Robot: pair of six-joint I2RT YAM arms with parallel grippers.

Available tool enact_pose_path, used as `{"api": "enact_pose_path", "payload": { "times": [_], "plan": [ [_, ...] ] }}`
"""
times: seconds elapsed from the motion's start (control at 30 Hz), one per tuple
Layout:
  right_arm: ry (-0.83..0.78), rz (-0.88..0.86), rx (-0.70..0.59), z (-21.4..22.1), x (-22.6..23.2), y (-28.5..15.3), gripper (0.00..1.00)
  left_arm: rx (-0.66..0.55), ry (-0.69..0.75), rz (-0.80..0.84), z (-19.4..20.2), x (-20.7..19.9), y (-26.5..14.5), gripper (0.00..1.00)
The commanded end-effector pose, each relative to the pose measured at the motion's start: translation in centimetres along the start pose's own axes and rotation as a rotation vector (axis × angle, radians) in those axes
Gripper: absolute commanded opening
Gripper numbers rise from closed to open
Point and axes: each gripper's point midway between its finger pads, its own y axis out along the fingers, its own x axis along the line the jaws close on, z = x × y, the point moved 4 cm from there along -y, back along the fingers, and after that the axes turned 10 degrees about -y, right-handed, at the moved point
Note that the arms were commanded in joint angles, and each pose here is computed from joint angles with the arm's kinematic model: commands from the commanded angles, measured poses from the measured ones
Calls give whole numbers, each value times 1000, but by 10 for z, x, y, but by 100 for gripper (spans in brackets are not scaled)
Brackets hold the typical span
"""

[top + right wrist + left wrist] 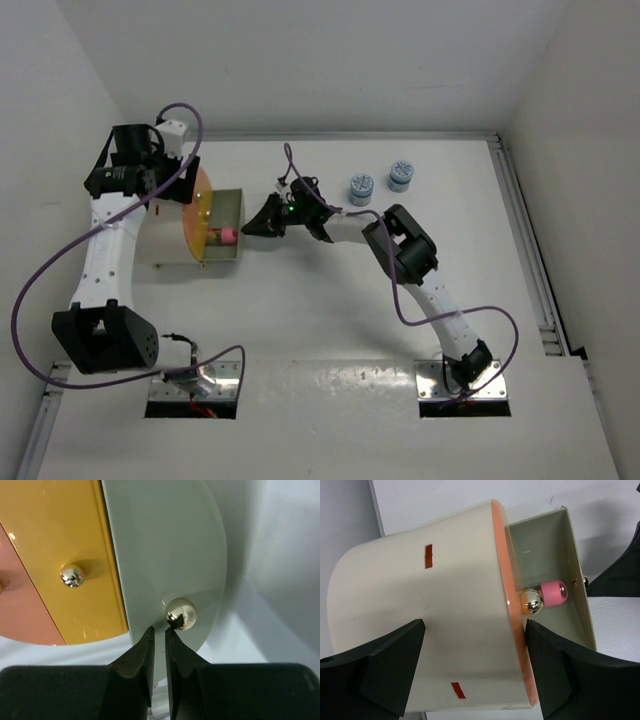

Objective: Sort the stationery into containers
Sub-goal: Close the drawer in the storage box.

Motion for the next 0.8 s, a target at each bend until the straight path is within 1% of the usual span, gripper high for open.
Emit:
{"api": "enact_pose_path", "payload": {
  "times": [0.0, 0.07, 0.1, 0.2, 0.3, 0.57, 0.6, 0.67, 0.7, 0.73, 0.77],
  "plan": [
    [-53, -89, -46, -11, 30, 12, 14, 151, -42, 32, 36, -8, 10, 87],
    [-48, -86, -46, -9, 26, 17, 15, 158, -40, 38, 38, -10, 12, 87],
    [-62, -103, -53, -12, 32, 19, 17, 163, -40, 41, 39, -11, 12, 86],
    [-90, -138, -49, -10, 41, 23, 25, 177, -39, 48, 45, -13, 14, 86],
    [-107, -161, -49, -9, 49, 28, 27, 187, -39, 54, 49, -15, 16, 85],
    [-116, -188, -50, 1, 50, 46, 31, 204, -45, 70, 54, -17, 22, 85],
    [-116, -190, -53, 3, 50, 48, 31, 204, -46, 66, 54, -17, 22, 85],
    [-112, -204, -57, 4, 52, 50, 26, 206, -44, 66, 54, -16, 22, 85],
    [-118, -216, -59, 4, 54, 49, 23, 209, -43, 67, 55, -17, 23, 85],
    [-125, -225, -62, 5, 55, 47, 17, 212, -43, 68, 55, -17, 24, 84],
    [-132, -233, -67, 4, 60, 44, 14, 209, -41, 68, 54, -17, 23, 84]
  ]
}}
